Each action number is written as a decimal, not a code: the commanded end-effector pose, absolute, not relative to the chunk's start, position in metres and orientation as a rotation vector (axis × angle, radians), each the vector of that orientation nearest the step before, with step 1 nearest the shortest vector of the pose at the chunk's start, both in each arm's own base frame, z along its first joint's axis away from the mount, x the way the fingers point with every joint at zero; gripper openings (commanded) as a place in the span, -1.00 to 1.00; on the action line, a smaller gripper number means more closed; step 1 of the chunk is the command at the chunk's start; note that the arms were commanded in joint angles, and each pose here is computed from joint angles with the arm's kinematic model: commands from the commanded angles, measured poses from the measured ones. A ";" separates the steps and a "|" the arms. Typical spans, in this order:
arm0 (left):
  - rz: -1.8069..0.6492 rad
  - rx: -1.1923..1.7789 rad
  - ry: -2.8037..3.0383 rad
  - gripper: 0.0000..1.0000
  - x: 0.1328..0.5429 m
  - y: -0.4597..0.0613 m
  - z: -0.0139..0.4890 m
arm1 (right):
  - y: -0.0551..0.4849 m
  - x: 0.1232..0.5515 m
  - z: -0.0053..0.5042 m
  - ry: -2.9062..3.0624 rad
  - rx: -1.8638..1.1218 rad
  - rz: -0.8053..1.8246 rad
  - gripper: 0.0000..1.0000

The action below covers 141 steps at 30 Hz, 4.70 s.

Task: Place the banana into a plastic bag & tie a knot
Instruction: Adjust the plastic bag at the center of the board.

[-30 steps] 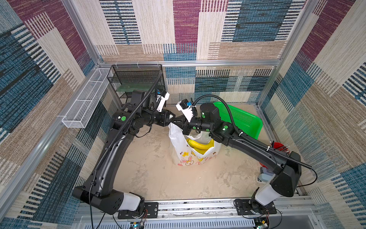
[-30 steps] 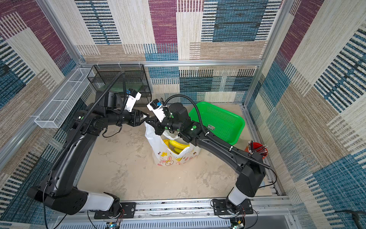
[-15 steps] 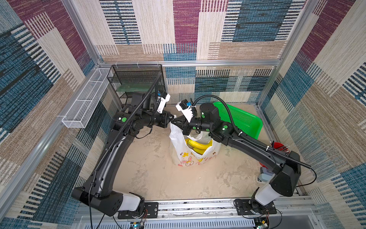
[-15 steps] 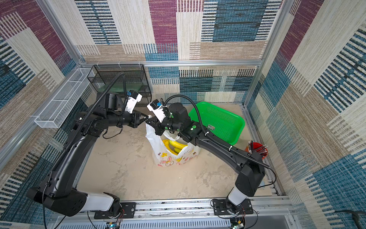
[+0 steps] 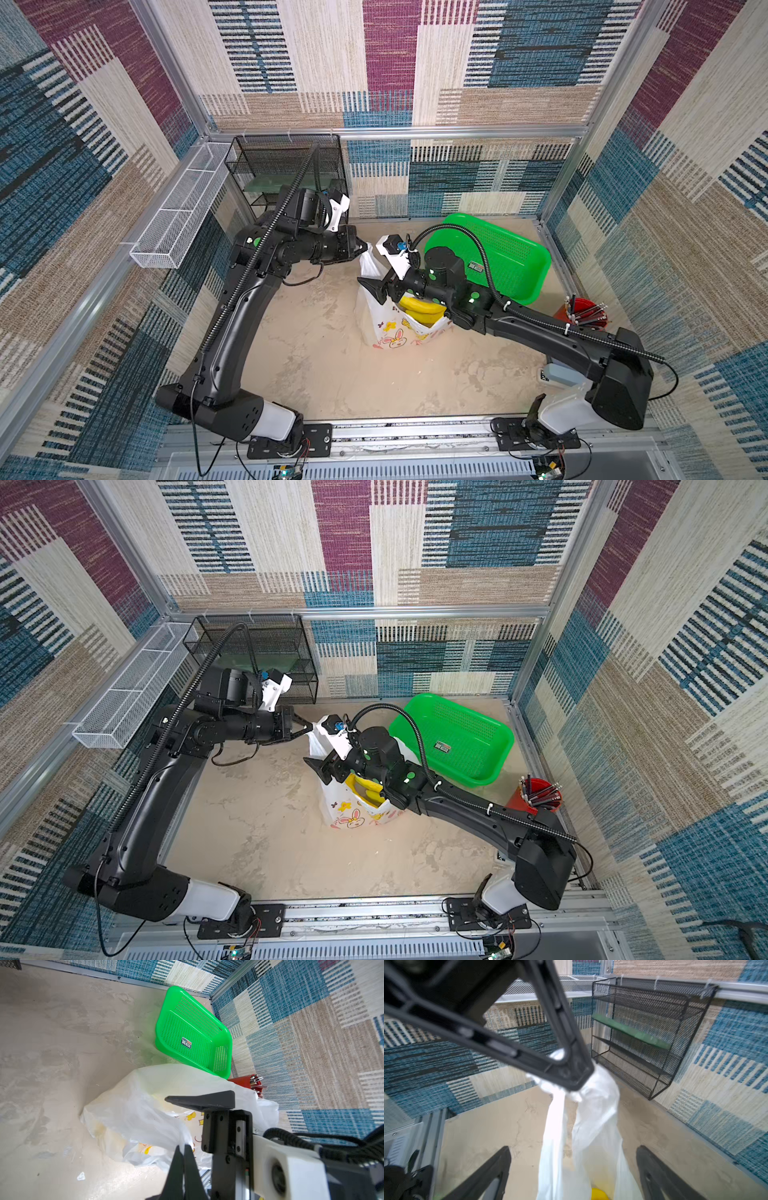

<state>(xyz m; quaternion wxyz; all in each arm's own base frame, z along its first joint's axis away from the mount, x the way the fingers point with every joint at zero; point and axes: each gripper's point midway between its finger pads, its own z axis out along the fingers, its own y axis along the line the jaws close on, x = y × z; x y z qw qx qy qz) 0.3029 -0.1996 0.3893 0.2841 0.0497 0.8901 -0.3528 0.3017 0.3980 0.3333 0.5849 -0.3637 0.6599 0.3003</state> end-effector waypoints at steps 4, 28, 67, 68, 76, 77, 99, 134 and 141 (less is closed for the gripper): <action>-1.114 -0.148 2.415 -1.00 0.300 -0.203 0.400 | 0.414 0.332 0.355 1.476 -0.684 0.699 0.97; -1.330 -0.500 2.237 -1.00 0.320 -0.180 0.424 | 0.430 0.319 0.207 1.794 -0.736 0.849 -0.94; -0.807 0.077 2.067 0.69 0.290 -0.148 0.473 | 0.404 0.299 0.364 1.652 -0.752 0.744 0.92; -0.802 0.095 2.049 0.69 0.289 -0.149 0.478 | 0.398 0.298 0.372 1.649 -0.742 0.733 0.94; -0.845 0.406 1.987 0.66 0.280 -0.203 0.484 | 0.311 0.308 0.466 1.523 -0.465 0.668 0.96; -0.838 0.456 1.992 0.65 0.279 -0.213 0.479 | 0.294 0.310 0.471 1.519 -0.427 0.659 0.96; -0.548 0.661 2.202 0.44 0.273 -0.244 0.397 | 0.228 0.283 0.389 1.678 -0.509 0.653 0.81; -0.535 0.762 2.323 -0.03 0.285 -0.289 0.361 | 0.240 0.255 0.378 1.687 -0.631 0.653 0.87; -0.550 0.759 2.301 -0.77 0.288 -0.293 0.368 | 0.239 0.254 0.377 1.690 -0.620 0.657 0.86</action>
